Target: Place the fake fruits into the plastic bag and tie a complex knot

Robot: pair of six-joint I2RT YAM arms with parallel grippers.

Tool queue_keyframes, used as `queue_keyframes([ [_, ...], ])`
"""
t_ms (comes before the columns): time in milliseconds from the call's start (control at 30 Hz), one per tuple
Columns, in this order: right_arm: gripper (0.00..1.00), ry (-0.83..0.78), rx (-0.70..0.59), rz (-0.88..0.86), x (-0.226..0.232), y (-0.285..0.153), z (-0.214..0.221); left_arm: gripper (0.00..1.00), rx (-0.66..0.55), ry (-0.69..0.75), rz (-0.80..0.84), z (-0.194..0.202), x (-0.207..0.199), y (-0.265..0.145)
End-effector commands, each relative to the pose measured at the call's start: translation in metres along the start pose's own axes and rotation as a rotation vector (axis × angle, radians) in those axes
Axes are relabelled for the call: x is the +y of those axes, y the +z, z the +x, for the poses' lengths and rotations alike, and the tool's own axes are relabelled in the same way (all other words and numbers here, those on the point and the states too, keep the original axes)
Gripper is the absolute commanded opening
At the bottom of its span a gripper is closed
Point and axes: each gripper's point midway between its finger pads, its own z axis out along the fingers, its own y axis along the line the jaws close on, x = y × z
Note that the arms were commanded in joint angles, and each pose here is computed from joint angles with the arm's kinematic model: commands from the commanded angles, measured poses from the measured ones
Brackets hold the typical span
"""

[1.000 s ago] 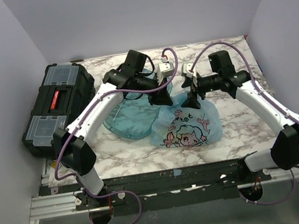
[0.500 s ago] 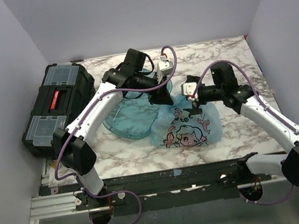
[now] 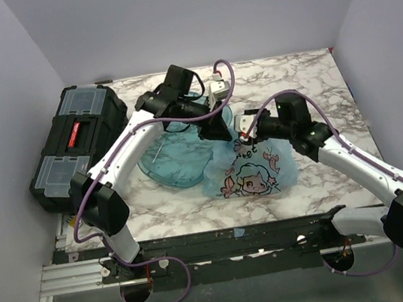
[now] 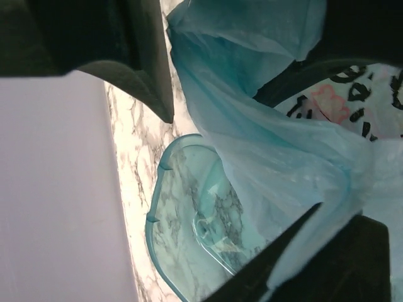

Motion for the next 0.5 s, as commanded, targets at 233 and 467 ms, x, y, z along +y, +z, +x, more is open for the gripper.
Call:
queue_keyframes([
  [233, 0.09, 0.275, 0.016, 0.004, -0.005, -0.009, -0.013, 0.00, -0.116, 0.009, -0.051, -0.017, -0.004, -0.016],
  [467, 0.01, 0.647, 0.052, 0.036, -0.015, 0.000, -0.020, 0.00, -0.043, -0.121, -0.236, 0.031, 0.015, 0.032],
])
